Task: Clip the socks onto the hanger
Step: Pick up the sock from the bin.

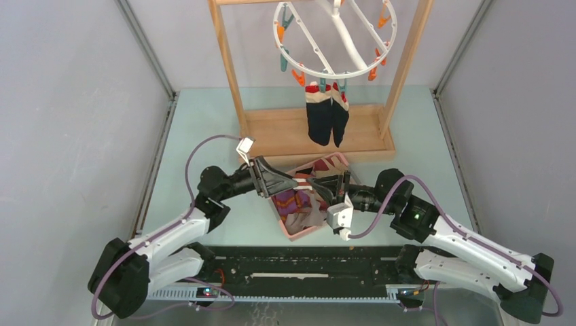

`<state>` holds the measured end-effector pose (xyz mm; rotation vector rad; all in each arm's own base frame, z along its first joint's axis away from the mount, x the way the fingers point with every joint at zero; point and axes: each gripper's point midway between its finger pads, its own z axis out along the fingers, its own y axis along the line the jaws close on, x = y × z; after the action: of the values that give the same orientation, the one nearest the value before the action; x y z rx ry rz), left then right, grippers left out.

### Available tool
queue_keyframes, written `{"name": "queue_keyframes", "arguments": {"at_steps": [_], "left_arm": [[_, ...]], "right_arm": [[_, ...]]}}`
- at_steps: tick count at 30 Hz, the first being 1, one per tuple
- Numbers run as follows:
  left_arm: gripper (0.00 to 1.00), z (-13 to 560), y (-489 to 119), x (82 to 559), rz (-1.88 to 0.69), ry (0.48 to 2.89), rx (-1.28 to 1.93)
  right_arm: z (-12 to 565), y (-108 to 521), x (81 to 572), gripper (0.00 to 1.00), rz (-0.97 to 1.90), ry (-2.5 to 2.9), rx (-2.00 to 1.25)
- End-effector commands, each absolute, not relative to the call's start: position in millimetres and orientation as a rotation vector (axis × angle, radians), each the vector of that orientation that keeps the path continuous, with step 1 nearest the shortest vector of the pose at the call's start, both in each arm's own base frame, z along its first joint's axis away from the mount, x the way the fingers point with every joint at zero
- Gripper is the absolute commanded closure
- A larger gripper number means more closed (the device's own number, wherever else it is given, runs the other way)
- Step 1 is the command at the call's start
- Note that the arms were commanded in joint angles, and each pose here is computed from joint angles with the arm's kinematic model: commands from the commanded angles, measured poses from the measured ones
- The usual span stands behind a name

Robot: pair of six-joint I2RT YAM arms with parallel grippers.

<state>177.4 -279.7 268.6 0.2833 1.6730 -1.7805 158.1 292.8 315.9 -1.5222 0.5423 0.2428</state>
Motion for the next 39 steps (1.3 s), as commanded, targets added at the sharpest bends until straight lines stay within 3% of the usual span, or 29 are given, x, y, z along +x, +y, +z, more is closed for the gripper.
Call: {"name": "queue_keyframes", "arguments": {"at_steps": [1, 8, 19, 24, 31, 39], "left_arm": [[0.28, 321, -278, 162, -1.864, 1.504, 0.382], [0.35, 344, -272, 147, -1.943, 1.404, 0.406], [0.99, 334, -275, 153, -1.88, 1.434, 0.421], [1.0, 320, -275, 162, -1.764, 1.471, 0.441], [1.0, 311, -267, 176, -1.519, 1.45, 0.493], [1.0, 319, -253, 199, -1.311, 1.353, 0.455]], "right_arm": [[332, 299, 156, 1.0, 0.239, 0.503, -1.507], [325, 302, 161, 1.0, 0.23, 0.52, -1.522], [320, 299, 161, 1.0, 0.236, 0.552, -1.531], [314, 297, 160, 1.0, 0.247, 0.581, -1.547], [307, 291, 161, 0.92, 0.27, 0.634, -1.501], [297, 274, 188, 0.63, 0.333, 0.859, -1.333]]}}
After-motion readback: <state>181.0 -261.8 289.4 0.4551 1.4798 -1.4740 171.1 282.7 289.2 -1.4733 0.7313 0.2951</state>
